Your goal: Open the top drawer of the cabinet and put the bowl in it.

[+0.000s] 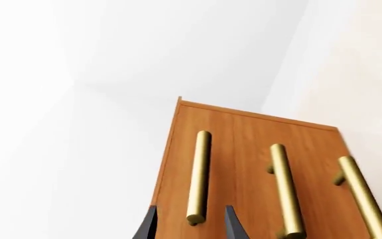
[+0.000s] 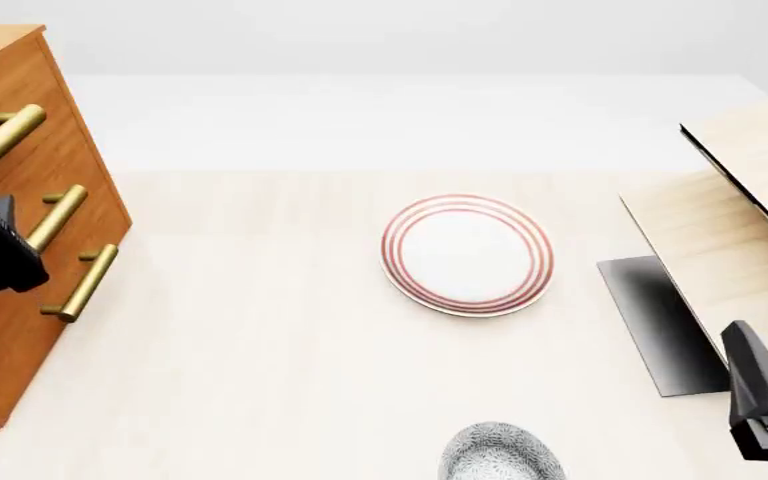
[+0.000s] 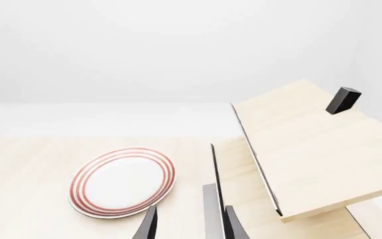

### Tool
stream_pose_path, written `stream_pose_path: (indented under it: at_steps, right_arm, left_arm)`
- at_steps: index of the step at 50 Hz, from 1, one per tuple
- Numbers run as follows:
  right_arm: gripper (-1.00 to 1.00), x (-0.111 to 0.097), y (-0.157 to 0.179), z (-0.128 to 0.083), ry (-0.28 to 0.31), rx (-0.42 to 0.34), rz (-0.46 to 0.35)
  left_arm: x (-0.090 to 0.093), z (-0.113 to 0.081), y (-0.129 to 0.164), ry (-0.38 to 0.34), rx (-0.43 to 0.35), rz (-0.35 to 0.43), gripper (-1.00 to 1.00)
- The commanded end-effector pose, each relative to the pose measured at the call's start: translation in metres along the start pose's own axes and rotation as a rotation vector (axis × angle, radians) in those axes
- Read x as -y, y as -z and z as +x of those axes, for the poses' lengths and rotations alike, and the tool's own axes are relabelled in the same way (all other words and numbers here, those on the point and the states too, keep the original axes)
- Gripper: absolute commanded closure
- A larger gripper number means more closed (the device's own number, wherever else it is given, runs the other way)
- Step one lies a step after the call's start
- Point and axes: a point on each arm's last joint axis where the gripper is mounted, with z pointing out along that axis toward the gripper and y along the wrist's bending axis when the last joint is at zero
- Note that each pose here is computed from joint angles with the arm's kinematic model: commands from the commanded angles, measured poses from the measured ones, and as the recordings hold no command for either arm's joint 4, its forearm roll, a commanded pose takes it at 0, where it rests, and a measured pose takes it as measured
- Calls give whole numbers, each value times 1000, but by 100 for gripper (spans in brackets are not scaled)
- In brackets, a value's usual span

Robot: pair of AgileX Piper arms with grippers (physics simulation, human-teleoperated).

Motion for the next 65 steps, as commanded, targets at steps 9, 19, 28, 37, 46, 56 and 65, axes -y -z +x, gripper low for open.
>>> stream_pose_path:
  at_steps: [9,19,28,37,46,56,65]
  right_arm:
    - [-100,0,0,0,1,0,0]
    - [-100,0,0,0,0,0,0]
    - [-100,0,0,0,0,0,0]
    - [-100,0,0,0,0,0,0]
    - [-100,0,0,0,1,0,0]
    - [-100,0,0,0,1,0,0]
    - [-100,0,0,0,0,0,0]
  left_arm:
    - [-11,2,-17,-4,-17,-2,-100]
    - [-12,4,-24,2,-26,3,-100]
    - [-1,6,-30,21,-31,28,-100]
    - [13,10,-39,26,-41,47,-100]
    - [10,12,-38,42,-48,31,100]
    - [14,11,-29,19,-44,31,100]
    - [16,7,-24,5,-23,31,100]
